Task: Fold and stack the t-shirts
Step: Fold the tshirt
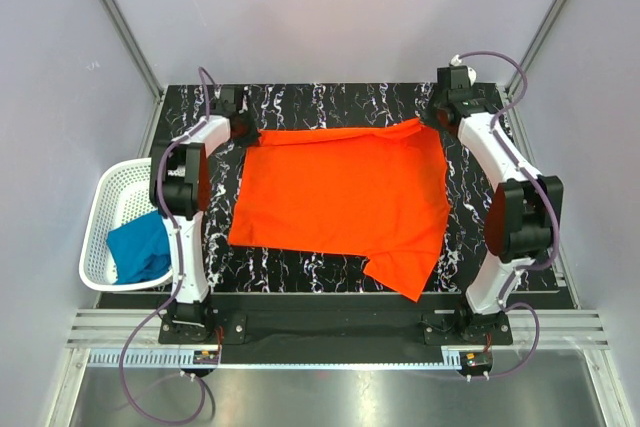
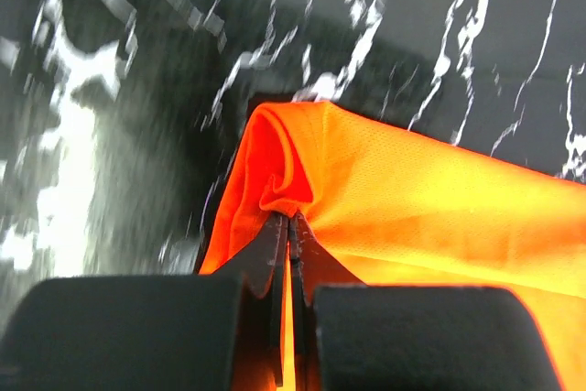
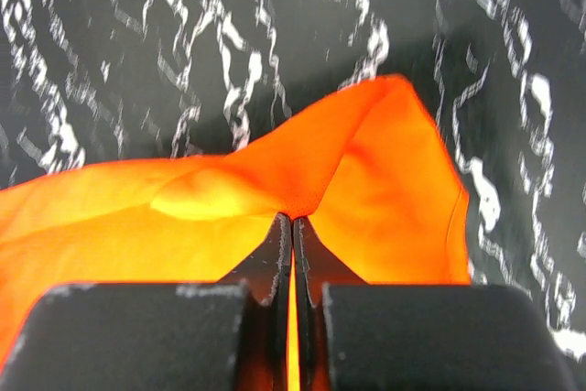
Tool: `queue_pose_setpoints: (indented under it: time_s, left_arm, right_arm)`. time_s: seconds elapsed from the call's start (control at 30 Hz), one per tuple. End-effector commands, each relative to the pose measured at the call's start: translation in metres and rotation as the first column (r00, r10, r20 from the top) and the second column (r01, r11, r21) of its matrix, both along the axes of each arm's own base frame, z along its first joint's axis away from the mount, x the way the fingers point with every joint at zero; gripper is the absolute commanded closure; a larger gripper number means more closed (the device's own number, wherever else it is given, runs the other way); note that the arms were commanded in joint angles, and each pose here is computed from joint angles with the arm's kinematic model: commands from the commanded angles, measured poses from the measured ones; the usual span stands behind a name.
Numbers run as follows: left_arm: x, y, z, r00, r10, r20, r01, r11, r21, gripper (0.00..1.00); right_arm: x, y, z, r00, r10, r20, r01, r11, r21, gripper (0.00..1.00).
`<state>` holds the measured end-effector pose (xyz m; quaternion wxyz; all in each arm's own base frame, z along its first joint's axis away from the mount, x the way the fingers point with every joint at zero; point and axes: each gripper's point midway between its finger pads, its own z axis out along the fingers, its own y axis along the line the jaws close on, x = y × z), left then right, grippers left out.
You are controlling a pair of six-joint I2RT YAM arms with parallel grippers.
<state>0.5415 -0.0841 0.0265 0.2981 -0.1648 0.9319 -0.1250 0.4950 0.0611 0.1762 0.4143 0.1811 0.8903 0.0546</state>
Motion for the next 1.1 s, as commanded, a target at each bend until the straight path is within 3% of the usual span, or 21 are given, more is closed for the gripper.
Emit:
queue_pose_setpoints:
  time_s: [0.0,0.3,1.07]
  left_arm:
    - [-0.018,-0.002,0.042,0.999,0.043,0.010,-0.042,0.996,-0.078,1.00]
    - [-0.040,0.014,0.056,0.998,0.064,-0.028,-0.066,0.994,-0.083,1.00]
    - [-0.092,0.021,0.040,0.987,0.039,-0.156,-0.046,0.998,-0.041,1.00]
  right_arm:
    - [-0.032,0.011,0.016,0.999,0.001,-0.044,0.004,0.993,0.115,1.00]
    - [-0.076,0.024,-0.019,0.977,0.054,-0.205,-0.013,0.980,0.196,1.00]
    - [-0.115,-0.007,-0.044,0.957,0.031,-0.289,0.022,0.984,0.177,1.00]
